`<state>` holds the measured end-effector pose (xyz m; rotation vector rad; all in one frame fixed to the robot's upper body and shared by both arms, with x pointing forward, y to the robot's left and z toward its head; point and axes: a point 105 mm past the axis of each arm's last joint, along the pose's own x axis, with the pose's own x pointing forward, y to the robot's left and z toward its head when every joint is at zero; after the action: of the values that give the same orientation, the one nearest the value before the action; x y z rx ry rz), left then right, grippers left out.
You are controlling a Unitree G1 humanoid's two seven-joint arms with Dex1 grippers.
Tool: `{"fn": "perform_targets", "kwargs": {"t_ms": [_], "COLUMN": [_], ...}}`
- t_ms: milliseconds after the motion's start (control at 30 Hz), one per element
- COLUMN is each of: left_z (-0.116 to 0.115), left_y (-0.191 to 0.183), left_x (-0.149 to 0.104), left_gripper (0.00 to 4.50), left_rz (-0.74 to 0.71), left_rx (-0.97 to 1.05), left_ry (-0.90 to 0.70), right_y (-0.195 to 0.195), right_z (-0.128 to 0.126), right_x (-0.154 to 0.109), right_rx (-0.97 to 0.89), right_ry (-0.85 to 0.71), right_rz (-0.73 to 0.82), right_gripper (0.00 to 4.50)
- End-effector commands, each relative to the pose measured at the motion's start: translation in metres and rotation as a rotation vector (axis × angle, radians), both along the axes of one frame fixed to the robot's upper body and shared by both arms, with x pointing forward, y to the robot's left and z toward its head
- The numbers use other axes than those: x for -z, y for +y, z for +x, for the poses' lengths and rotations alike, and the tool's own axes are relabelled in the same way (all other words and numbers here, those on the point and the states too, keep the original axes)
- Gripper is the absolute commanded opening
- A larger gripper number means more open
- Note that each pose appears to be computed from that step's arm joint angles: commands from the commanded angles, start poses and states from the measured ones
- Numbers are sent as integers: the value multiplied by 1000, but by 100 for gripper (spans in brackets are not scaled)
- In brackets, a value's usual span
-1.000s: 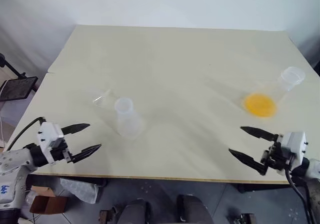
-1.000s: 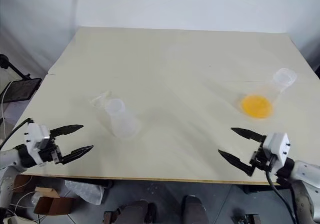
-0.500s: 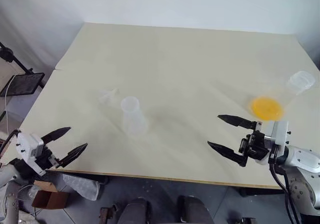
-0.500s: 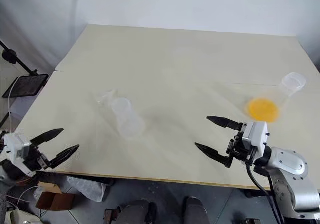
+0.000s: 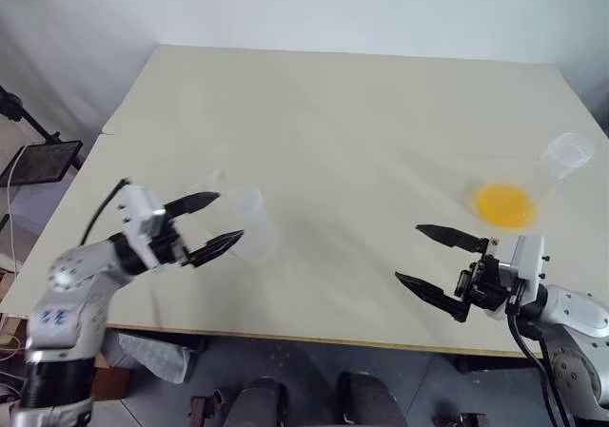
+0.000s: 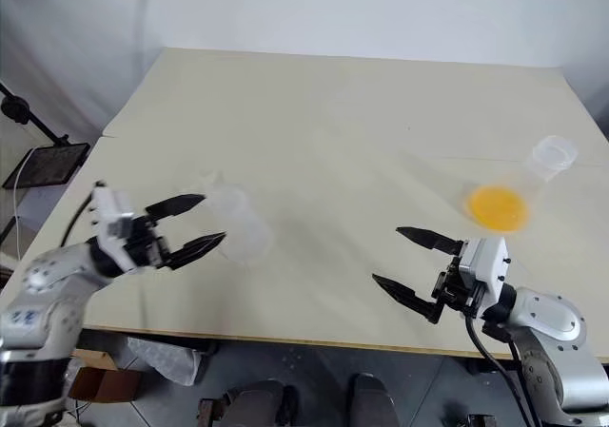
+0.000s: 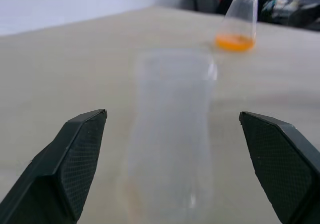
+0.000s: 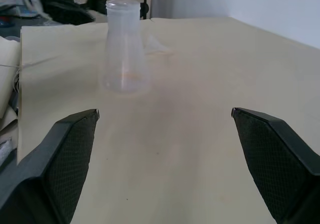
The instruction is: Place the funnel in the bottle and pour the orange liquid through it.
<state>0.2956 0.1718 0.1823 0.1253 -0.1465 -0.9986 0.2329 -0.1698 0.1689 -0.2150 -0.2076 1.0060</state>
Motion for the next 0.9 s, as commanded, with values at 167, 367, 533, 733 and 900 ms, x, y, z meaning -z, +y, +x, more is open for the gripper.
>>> {"fn": "perform_targets", "kwargs": {"t_ms": [167,367,533,733,900], "left_z": [19,24,26,24,21], "left_y": [-17,-15,-13,-22,-55], "left_x": [-1,3,5,-2,-13], "left_gripper": [450,450,328,255,255], "left_rz": [-4,18,33,4,6], "left_rx": [20,18,22,73,231], "left_ry": [9,23,26,22,-15], "right_y": [2,2,3,-3,-21], "right_z": [-8,-11,-11,-13,-25], "right_x": [-7,-6,-6,-6,-4], "right_rx": [48,77,89,122,224], "right_ry": [-32,-31,-35,-37,-25], "right_rz": [9,12,16,9,-7], "right_gripper": [445,445,450,450,450]}}
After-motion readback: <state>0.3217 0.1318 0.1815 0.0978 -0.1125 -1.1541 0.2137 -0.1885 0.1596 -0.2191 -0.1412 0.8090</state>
